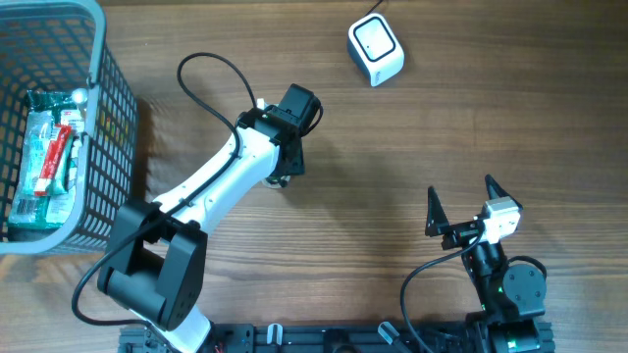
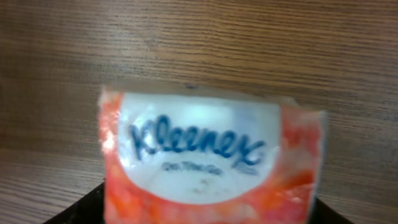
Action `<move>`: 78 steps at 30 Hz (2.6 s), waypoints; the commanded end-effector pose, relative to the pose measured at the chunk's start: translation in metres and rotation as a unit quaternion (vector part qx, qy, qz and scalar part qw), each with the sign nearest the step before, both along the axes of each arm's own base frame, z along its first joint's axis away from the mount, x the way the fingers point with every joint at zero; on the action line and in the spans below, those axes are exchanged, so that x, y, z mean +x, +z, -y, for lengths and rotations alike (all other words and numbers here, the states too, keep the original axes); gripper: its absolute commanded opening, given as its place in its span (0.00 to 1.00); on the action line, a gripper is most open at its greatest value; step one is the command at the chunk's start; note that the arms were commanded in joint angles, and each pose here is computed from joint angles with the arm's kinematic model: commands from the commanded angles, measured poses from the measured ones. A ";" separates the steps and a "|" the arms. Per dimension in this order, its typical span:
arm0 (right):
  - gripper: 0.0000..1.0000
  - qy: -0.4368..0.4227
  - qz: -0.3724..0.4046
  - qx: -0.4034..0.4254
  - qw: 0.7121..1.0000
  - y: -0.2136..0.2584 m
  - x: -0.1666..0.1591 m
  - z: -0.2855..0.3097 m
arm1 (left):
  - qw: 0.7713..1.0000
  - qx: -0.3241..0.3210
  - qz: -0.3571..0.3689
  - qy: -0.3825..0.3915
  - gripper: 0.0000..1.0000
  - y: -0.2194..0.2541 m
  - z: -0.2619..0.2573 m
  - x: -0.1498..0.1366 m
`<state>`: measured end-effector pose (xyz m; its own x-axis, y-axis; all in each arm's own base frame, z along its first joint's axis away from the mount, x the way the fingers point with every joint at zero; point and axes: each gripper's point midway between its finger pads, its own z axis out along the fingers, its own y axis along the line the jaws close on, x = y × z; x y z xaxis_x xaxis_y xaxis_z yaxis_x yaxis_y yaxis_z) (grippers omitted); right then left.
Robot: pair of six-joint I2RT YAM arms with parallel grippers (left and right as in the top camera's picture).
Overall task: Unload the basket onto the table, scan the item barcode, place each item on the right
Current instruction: 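Lift the tissue pack out and carry it toward the table center, then lower the tissue pack upright onto the table and open the left gripper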
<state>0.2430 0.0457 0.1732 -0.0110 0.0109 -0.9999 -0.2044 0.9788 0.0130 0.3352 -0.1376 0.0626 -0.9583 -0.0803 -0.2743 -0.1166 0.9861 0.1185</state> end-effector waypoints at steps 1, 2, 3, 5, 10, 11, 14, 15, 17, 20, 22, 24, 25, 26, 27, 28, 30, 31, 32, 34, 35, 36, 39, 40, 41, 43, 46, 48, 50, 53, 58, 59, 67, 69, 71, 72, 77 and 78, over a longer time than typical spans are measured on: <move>1.00 -0.007 0.005 -0.005 1.000 0.001 0.000 0.003 | 1.000 0.007 -0.004 -0.002 0.88 -0.004 -0.001 -0.003; 1.00 -0.007 0.005 -0.005 1.000 0.001 0.000 0.003 | 1.000 0.007 -0.003 -0.008 0.90 -0.002 -0.001 -0.002; 1.00 -0.007 0.005 -0.005 1.000 0.001 0.000 0.003 | 1.000 0.007 0.002 -0.015 0.93 0.003 0.000 0.000; 1.00 -0.007 0.005 -0.005 1.000 0.001 0.000 0.003 | 1.000 -0.001 0.019 -0.020 0.94 0.017 0.000 0.004; 1.00 -0.007 0.005 -0.005 1.000 0.001 0.000 0.003 | 0.997 -0.027 0.067 -0.018 0.99 0.058 0.001 0.007; 1.00 -0.007 0.005 -0.005 1.000 0.001 0.000 0.003 | 0.997 -0.030 0.072 -0.017 0.98 0.063 0.000 0.007; 1.00 -0.007 0.005 -0.005 1.000 0.001 0.000 0.003 | 0.996 -0.051 0.069 -0.022 0.89 0.066 0.006 0.003; 1.00 -0.007 0.005 -0.005 1.000 0.001 0.000 0.003 | 0.996 -0.058 0.061 -0.025 0.86 0.064 0.009 0.001; 1.00 -0.007 0.004 -0.005 1.000 0.001 0.000 0.003 | 0.997 -0.056 0.057 -0.025 0.85 0.062 0.008 -0.001; 1.00 -0.007 0.005 -0.005 1.000 0.001 0.000 0.003 | 0.997 -0.055 0.054 -0.025 0.79 0.060 0.008 -0.001; 1.00 -0.007 0.005 -0.005 1.000 0.001 0.000 0.003 | 0.997 -0.052 0.050 -0.024 0.73 0.056 0.008 -0.001; 1.00 -0.007 0.005 -0.005 1.000 0.001 0.000 0.003 | 0.998 -0.047 0.043 -0.024 0.73 0.049 0.007 -0.001; 1.00 -0.007 0.005 -0.005 1.000 0.001 0.000 0.003 | 0.998 -0.040 0.039 -0.023 0.73 0.045 0.005 -0.001; 1.00 -0.007 0.005 -0.005 1.000 0.001 0.000 0.003 | 0.998 -0.034 0.038 -0.022 0.73 0.042 0.004 0.000; 1.00 -0.007 0.005 -0.005 1.000 0.001 0.000 0.003 | 0.999 -0.026 0.036 -0.020 0.72 0.039 0.002 0.000; 1.00 -0.007 0.004 -0.005 1.000 0.001 0.000 0.003 | 0.999 -0.023 0.035 -0.020 0.68 0.037 0.001 0.001; 1.00 -0.007 0.005 -0.005 1.000 0.001 0.000 0.003 | 0.999 -0.022 0.035 -0.020 0.63 0.037 0.001 0.001; 1.00 -0.007 0.005 -0.005 1.000 0.001 0.000 0.003 | 0.999 -0.022 0.034 -0.020 0.60 0.037 0.001 0.001; 1.00 -0.007 0.005 -0.005 1.000 0.001 0.000 0.003 | 0.999 -0.022 0.034 -0.020 0.59 0.037 0.001 0.001; 1.00 -0.007 0.005 -0.005 1.000 0.001 0.000 0.003 | 0.999 -0.020 0.032 -0.020 0.59 0.036 0.000 0.000; 1.00 -0.007 0.005 -0.005 1.000 0.001 0.000 0.003 | 0.999 -0.020 0.031 -0.020 0.59 0.035 0.000 -0.001; 1.00 -0.007 0.005 -0.005 1.000 0.001 0.000 0.003 | 0.999 -0.019 0.029 -0.019 0.59 0.034 0.000 -0.001; 1.00 -0.007 0.005 -0.005 1.000 0.001 0.000 0.003 | 0.999 -0.017 0.025 -0.019 0.58 0.031 0.000 -0.001; 1.00 -0.007 0.005 -0.005 1.000 0.001 0.000 0.003 | 0.999 -0.017 0.025 -0.019 0.58 0.031 0.000 -0.001; 1.00 -0.007 0.005 -0.005 1.000 0.001 0.000 0.003 | 0.999 -0.016 0.025 -0.019 0.57 0.031 0.000 -0.001; 1.00 -0.007 0.005 -0.005 1.000 0.001 0.000 0.003 | 0.999 -0.016 0.024 -0.019 0.57 0.031 0.000 -0.001; 1.00 -0.007 0.005 -0.005 1.000 0.001 0.000 0.003 | 0.999 -0.016 0.024 -0.019 0.57 0.030 -0.001 -0.002; 1.00 -0.007 0.005 -0.005 1.000 0.001 0.000 0.003 | 0.999 -0.016 0.023 -0.019 0.57 0.030 -0.001 -0.002; 1.00 -0.007 0.005 -0.005 1.000 0.001 0.000 0.003 | 0.999 -0.015 0.022 -0.019 0.57 0.029 -0.001 -0.003; 1.00 -0.007 0.005 -0.005 1.000 0.001 0.000 0.003 | 1.000 -0.012 0.018 -0.019 0.56 0.025 -0.003 -0.005; 1.00 -0.007 0.005 -0.005 1.000 0.001 0.000 0.003 | 1.000 0.007 0.024 -0.015 0.48 0.023 -0.010 -0.005; 1.00 -0.007 0.005 -0.005 1.000 0.001 0.000 0.003 | 1.000 0.006 0.025 -0.015 0.48 0.024 -0.010 -0.004; 1.00 -0.007 0.005 -0.005 1.000 0.001 0.000 0.003 | 1.000 0.006 0.019 -0.016 0.43 0.024 -0.010 -0.007; 1.00 -0.007 0.005 -0.005 1.000 0.001 0.000 0.003 | 1.000 0.009 0.011 -0.016 0.43 0.023 -0.012 -0.011; 1.00 -0.007 0.005 -0.005 1.000 0.001 0.000 0.003 | 1.000 0.009 0.004 -0.017 0.43 0.022 -0.012 -0.014; 1.00 -0.007 0.004 -0.005 1.000 0.001 0.000 0.003 | 1.000 0.001 -0.001 -0.019 0.43 0.021 -0.010 -0.016; 1.00 -0.007 0.005 -0.005 1.000 0.001 0.000 0.003 | 1.000 -0.003 -0.002 -0.019 0.48 0.021 -0.008 -0.016; 1.00 -0.007 0.005 -0.005 1.000 0.001 0.000 0.003 | 1.000 -0.003 -0.001 -0.019 0.49 0.021 -0.008 -0.016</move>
<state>0.2430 0.0458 0.1730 -0.0114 0.0109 -0.9999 -0.2048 0.9787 0.0130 0.3224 -0.1301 0.0899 -0.9553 -0.0404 -0.2928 -0.0768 0.9905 0.1138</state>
